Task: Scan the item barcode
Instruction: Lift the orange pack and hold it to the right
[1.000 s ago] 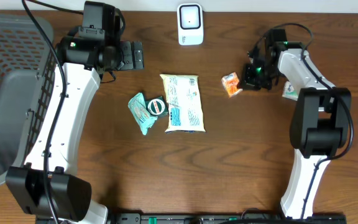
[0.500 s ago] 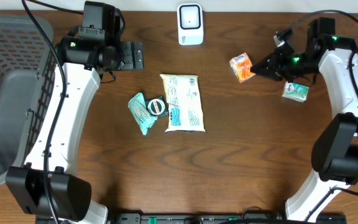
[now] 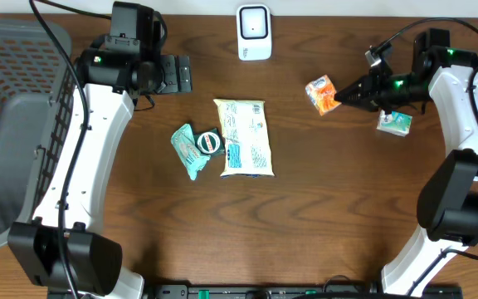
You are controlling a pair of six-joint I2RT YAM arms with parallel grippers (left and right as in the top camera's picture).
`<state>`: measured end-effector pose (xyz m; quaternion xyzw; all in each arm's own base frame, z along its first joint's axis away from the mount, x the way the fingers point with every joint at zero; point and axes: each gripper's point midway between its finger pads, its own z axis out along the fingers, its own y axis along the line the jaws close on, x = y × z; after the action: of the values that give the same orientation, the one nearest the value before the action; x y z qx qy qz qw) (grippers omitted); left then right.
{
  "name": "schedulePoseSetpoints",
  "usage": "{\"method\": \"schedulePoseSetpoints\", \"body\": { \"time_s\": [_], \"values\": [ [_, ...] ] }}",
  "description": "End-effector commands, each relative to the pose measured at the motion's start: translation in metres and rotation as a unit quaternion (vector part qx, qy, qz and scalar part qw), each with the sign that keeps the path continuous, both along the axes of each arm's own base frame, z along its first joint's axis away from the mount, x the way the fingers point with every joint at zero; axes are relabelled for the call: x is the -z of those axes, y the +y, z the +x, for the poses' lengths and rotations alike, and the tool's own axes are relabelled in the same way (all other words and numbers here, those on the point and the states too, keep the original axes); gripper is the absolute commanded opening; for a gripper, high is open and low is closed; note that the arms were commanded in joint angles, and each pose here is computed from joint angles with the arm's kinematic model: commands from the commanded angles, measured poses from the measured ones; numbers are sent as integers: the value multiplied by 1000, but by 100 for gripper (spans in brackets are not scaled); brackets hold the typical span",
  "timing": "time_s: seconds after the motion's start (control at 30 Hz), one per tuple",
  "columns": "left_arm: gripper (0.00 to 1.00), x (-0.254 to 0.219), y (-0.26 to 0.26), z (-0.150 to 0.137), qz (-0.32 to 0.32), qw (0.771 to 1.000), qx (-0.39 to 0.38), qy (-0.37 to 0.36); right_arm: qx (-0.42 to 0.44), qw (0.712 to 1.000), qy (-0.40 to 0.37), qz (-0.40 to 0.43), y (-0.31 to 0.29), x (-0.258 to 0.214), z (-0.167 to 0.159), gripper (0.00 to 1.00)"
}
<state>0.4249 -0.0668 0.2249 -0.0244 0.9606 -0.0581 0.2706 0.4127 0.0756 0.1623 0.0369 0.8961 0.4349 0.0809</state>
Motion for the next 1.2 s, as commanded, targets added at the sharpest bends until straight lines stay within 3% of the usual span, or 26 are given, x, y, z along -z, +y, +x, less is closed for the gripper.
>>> {"method": "schedulePoseSetpoints", "body": {
  "time_s": [0.0,0.77,1.17],
  "values": [
    [98,-6,1,0,0,1000,-4,-6,-11,1000,-6,8,0,-1,-3,1],
    [98,-6,1,0,0,1000,-4,-6,-10,1000,24,6,0,25,-15,1],
    [98,-6,1,0,0,1000,-4,-6,-10,994,17,108,9,35,-29,1]
  ]
}}
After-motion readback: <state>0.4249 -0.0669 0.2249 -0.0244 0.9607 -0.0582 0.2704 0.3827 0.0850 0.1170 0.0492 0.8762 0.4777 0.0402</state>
